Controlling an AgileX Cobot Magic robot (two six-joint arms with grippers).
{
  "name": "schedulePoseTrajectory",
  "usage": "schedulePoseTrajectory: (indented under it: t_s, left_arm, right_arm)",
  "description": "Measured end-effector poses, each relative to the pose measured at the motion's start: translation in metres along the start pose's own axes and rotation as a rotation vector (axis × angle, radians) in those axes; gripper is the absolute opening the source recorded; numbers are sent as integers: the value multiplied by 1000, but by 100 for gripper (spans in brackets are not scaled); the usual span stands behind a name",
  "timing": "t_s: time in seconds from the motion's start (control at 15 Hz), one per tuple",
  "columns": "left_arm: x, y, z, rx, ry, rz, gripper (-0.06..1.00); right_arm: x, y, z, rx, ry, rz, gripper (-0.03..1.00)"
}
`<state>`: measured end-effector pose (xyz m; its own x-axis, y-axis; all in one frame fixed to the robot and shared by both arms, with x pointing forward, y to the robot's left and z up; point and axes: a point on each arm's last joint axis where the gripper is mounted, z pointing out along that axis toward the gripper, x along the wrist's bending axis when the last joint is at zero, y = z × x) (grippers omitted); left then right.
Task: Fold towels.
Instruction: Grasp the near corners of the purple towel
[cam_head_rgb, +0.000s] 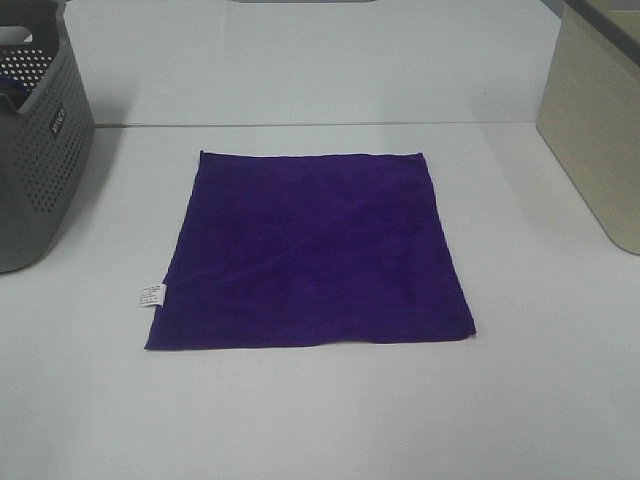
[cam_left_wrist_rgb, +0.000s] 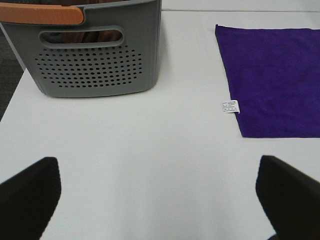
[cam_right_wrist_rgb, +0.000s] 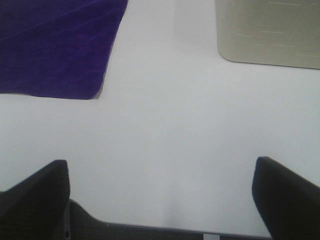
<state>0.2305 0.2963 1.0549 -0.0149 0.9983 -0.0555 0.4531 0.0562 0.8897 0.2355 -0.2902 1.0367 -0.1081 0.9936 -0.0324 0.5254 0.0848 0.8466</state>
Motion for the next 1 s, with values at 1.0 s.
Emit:
schedulePoseTrajectory:
  t_s: [1.0]
  left_arm:
    - [0, 0, 0, 0, 0, 0, 99]
  right_arm:
    - [0, 0, 0, 0, 0, 0, 96]
